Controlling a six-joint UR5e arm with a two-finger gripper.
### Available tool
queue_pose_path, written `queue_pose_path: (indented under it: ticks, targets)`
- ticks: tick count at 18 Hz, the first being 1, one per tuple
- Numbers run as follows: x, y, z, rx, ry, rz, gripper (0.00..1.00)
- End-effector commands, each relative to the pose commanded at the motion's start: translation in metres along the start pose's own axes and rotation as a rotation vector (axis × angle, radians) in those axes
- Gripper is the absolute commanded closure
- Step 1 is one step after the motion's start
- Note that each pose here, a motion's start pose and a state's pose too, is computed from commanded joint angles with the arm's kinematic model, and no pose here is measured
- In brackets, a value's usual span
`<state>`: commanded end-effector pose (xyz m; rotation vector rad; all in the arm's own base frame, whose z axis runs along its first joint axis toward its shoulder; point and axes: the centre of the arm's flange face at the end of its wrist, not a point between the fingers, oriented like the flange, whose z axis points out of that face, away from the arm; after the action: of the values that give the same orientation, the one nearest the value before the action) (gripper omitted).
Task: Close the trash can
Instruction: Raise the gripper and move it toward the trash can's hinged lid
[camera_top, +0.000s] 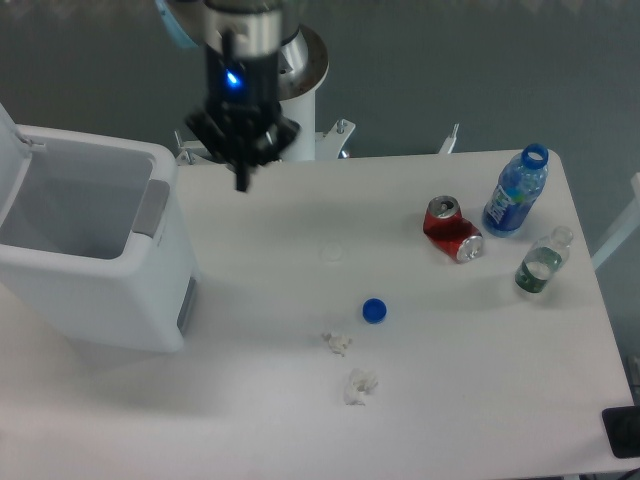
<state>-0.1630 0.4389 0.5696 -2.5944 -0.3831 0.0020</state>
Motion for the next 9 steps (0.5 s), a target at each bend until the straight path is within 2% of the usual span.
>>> queue_pose_path:
  ticks: [5, 9]
  targets:
    - [0.059, 0.005, -0.035, 0.074, 0.084, -0.004, 0.9]
    - [0.084, -0.01, -0.065, 0.138, 0.142, -0.013, 0.9]
